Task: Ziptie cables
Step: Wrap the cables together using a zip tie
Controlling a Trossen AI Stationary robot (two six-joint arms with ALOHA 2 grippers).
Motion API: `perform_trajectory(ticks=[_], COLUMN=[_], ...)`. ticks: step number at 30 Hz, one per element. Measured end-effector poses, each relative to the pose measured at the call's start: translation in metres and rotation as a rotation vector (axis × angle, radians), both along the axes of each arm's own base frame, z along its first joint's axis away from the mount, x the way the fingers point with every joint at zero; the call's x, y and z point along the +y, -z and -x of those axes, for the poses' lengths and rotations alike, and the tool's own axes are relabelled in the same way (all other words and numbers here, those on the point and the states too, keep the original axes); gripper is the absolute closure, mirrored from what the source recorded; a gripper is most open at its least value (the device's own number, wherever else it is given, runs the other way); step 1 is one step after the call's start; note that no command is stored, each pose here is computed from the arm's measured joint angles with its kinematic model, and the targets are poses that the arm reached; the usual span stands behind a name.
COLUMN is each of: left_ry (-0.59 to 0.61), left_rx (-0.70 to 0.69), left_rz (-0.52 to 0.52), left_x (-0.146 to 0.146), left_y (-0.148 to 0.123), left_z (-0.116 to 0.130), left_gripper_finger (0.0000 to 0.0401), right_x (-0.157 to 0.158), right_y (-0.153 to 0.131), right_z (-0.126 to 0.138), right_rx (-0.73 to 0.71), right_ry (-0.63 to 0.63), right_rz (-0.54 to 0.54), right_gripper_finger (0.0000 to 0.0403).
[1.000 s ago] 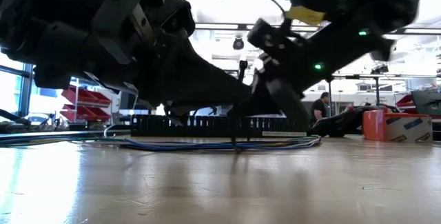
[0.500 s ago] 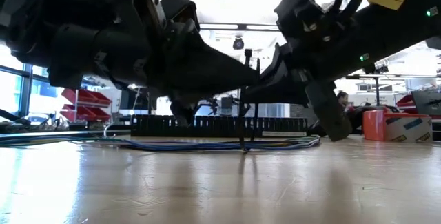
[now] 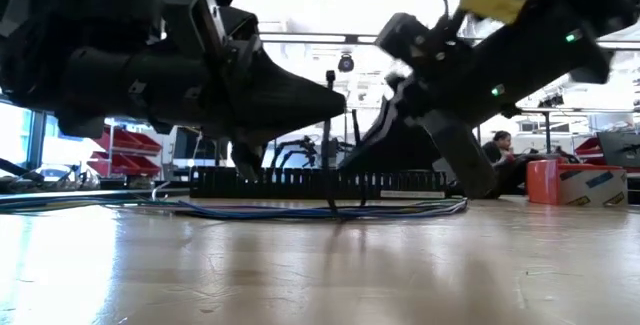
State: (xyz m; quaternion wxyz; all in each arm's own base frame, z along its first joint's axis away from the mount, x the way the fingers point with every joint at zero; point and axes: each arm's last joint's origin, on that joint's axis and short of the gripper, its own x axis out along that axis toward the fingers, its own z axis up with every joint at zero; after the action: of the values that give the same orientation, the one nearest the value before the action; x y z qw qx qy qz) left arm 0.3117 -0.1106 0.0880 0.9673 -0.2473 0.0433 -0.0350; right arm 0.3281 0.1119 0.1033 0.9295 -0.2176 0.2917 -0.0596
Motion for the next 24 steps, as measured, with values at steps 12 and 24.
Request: perform_trajectory(ticks=[12,24], left_ry=[0.009,0.012], left_rx=[0.002,0.004], left_rz=[-0.015,-0.029], left_x=[-0.001,-0.001], left_y=[0.000,0.001], left_z=[0.001,0.001], left_gripper_finger=[0.0401,0.0401], right_x=[-0.022,-0.020], right_y=[0.006,-0.004], right_z=[0.002,0.005], right_rx=[-0.083,-0.140], right_ry=[0.059,0.140], right_rz=[-0.217,-0.160], right_gripper_finger=[0.0313,0.0307])
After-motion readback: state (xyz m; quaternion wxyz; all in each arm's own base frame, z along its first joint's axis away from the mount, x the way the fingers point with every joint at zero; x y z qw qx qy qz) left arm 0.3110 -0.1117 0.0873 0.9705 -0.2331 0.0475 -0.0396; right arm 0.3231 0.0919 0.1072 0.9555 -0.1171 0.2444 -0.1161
